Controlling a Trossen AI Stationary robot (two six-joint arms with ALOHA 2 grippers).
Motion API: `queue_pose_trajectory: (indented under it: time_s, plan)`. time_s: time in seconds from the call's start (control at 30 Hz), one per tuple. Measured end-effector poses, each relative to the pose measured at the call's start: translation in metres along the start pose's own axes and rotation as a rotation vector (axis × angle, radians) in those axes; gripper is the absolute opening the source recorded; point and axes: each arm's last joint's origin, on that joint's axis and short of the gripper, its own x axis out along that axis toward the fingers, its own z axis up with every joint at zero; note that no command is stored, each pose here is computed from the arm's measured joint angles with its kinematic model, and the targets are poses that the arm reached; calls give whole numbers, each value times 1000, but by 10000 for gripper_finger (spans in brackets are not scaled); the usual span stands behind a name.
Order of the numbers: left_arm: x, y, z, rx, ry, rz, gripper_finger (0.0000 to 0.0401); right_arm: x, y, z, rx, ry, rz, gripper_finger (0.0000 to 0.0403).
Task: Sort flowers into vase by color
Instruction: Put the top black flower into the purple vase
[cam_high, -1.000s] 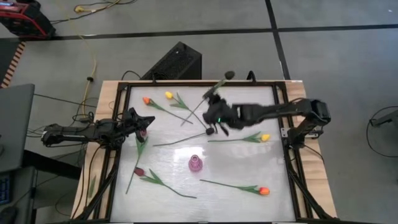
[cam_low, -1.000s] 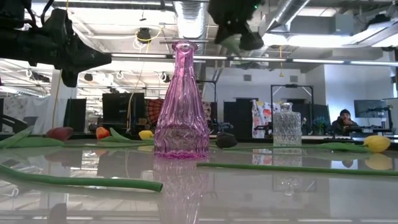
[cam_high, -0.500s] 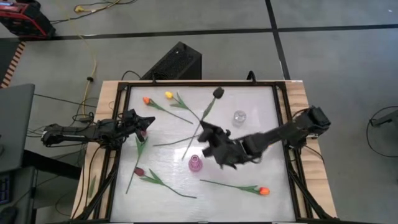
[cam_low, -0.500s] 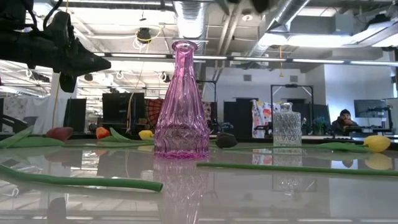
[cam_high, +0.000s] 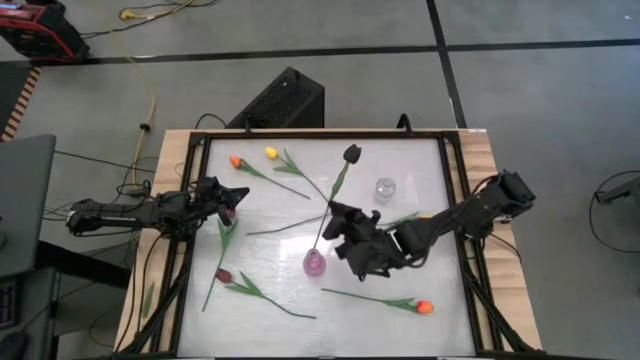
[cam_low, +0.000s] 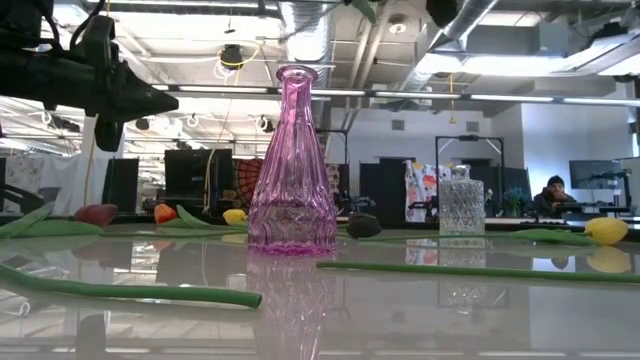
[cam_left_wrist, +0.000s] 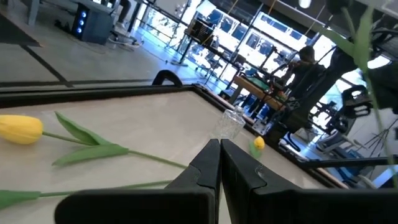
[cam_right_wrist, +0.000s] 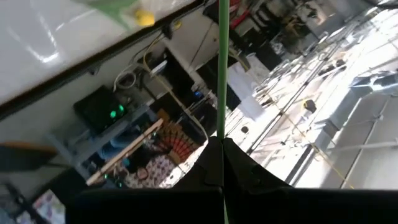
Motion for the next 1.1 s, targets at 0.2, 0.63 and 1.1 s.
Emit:
queue_pose_trajectory:
  time_s: [0.2, 0.63, 1.1]
  plan:
    - [0, 0, 0, -8, 0, 0, 0, 11, 2, -5, -21, 22, 23, 16]
    - [0, 0, 0, 13, 2, 2, 0, 13, 4, -6, -51, 23, 37, 16]
    - [0, 1, -1, 18, 8, 6, 0, 12, 6, 6, -98, -3, 37, 16]
